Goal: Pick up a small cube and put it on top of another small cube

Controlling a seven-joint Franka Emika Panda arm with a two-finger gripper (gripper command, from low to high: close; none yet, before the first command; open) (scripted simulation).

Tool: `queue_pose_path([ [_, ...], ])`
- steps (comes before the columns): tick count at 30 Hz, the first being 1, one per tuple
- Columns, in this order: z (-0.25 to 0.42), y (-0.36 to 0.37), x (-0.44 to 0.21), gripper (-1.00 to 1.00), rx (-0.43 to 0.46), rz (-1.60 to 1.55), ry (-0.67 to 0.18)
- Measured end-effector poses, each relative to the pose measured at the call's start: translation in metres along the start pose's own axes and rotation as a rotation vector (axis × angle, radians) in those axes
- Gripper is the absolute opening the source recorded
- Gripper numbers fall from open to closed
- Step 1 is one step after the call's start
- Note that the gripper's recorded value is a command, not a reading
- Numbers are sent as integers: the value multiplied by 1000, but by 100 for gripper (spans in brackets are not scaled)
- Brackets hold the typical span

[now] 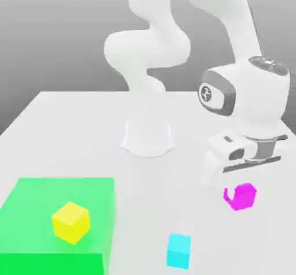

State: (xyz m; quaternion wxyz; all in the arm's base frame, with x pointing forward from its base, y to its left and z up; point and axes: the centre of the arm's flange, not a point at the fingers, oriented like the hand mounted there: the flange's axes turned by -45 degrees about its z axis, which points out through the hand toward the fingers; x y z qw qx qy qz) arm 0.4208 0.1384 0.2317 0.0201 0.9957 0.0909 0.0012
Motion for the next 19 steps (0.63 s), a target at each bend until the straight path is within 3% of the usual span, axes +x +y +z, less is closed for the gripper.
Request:
queue_pose_path([
  [6,-45,152,26,-100,3,299,-10],
  [12,-85,298,-4,-100,39,575,-11],
  [14,-61,320,-14,-100,42,624,-11],
  [15,-47,298,-2,-100,42,574,-10],
  [16,-37,291,1,100,42,559,-10],
  [19,-37,291,1,100,42,559,-9],
])
